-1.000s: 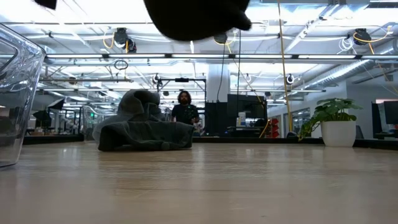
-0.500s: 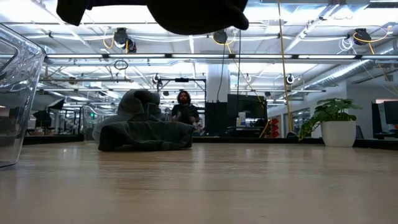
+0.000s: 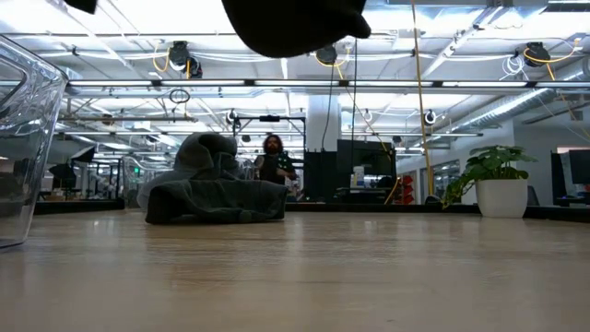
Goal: Pick & Place hat
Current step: Put the bottom black cap into the bottom transparent bin
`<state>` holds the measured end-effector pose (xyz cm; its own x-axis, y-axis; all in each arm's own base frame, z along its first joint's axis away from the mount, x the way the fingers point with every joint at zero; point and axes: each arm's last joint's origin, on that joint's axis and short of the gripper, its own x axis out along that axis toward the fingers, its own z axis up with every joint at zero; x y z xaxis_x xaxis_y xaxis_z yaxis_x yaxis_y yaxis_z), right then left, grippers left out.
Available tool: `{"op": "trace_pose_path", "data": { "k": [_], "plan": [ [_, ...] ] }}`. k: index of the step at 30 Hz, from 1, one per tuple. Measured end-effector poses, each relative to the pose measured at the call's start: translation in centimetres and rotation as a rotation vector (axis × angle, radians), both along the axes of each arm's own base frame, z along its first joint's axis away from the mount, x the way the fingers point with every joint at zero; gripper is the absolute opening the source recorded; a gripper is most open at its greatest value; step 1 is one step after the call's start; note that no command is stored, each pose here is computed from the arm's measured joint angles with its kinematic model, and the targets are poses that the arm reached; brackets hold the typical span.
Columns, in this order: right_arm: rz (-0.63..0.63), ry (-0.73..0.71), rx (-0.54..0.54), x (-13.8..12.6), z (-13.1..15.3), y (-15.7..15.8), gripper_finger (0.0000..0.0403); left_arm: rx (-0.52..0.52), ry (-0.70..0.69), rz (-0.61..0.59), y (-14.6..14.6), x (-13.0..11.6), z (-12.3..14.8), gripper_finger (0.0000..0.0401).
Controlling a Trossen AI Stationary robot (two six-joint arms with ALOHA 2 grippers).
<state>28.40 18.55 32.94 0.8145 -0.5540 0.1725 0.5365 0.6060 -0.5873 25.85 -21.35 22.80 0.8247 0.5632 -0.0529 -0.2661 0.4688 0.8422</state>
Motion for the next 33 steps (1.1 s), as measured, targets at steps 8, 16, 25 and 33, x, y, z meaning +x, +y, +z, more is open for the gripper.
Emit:
{"op": "trace_pose_path", "data": {
  "k": [8, 16, 25, 33],
  "plan": [
    [0.162, -0.105, 0.058, 0.3, 0.0, 0.3, 0.0, -0.017, 0.001, -0.012, 0.6, 0.6, 0.0, 0.0223],
    [0.2, -0.083, 0.056, 0.5, -0.4, 0.5, 0.0, -0.021, 0.005, -0.015, 1.0, 1.0, 0.0, 0.0223],
    [0.137, -0.059, 0.067, 0.5, -0.5, 0.3, 0.0, -0.019, -0.007, -0.048, 0.1, 0.4, 0.3, 0.0223],
    [0.161, -0.068, 0.069, 0.5, -0.5, 0.4, 0.0, -0.028, -0.018, -0.048, 0.1, 0.4, 0.4, 0.0223]
  ]
}}
